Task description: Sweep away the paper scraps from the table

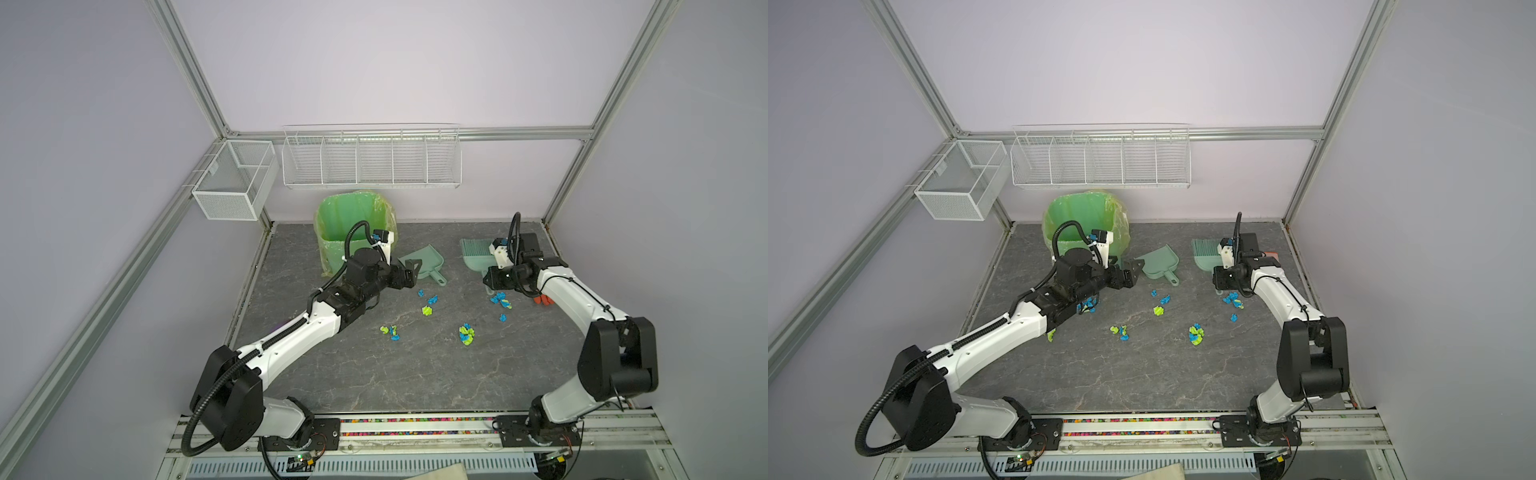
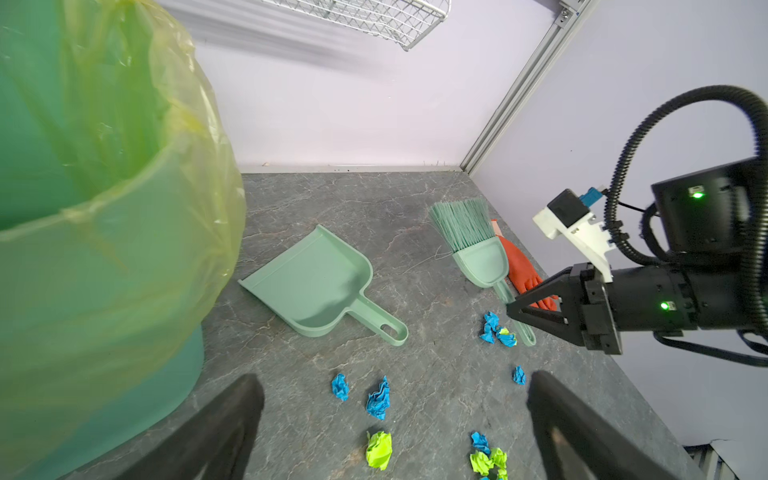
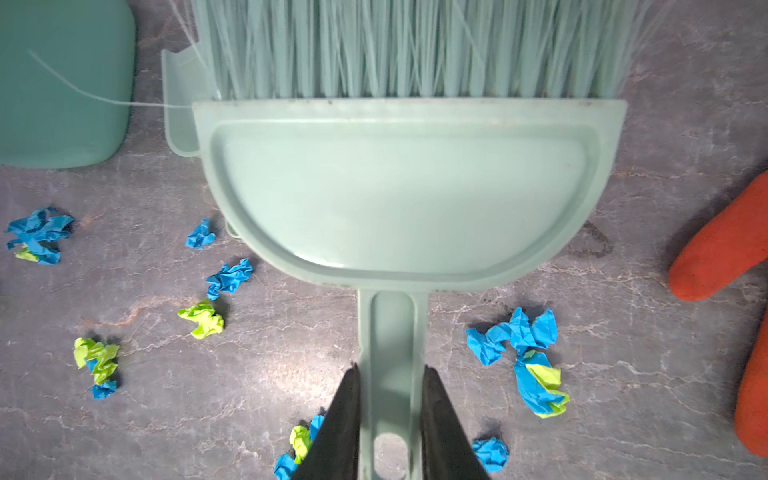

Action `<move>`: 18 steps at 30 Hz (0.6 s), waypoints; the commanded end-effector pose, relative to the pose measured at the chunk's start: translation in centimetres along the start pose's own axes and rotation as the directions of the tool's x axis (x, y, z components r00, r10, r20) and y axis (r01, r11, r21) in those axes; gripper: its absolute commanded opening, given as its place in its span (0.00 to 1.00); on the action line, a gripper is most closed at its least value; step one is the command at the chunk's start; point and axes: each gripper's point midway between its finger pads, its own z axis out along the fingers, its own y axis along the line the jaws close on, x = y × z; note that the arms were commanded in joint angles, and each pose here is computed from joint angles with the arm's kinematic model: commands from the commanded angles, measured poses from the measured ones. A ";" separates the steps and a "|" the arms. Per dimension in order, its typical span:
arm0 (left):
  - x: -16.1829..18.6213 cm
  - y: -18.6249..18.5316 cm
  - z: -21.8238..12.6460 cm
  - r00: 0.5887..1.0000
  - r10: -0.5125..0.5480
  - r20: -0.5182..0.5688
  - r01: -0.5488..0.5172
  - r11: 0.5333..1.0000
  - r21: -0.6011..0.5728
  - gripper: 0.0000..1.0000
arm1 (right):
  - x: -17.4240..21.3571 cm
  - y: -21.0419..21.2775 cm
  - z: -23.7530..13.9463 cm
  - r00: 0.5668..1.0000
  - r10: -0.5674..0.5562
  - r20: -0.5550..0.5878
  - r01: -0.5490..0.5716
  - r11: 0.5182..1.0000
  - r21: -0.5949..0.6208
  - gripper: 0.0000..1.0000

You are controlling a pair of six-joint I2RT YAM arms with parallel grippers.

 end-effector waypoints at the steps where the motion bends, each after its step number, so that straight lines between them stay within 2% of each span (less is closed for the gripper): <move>1: -0.6 -1.7 0.9 0.999 -0.031 -0.017 0.032 0.998 0.045 0.99 | -0.8 1.7 -1.1 0.998 -0.002 0.064 0.005 0.999 -0.053 0.07; 6: -0.5 -3.8 2.4 0.999 -0.032 -0.034 0.035 0.995 0.095 0.99 | -0.8 3.0 -1.8 0.995 -0.018 0.094 0.026 0.997 -0.078 0.07; 18: 1.7 -6.5 6.6 0.984 -0.118 -0.133 0.142 0.970 0.196 0.99 | -1.1 5.0 -3.3 0.987 -0.010 0.161 0.031 0.991 -0.130 0.07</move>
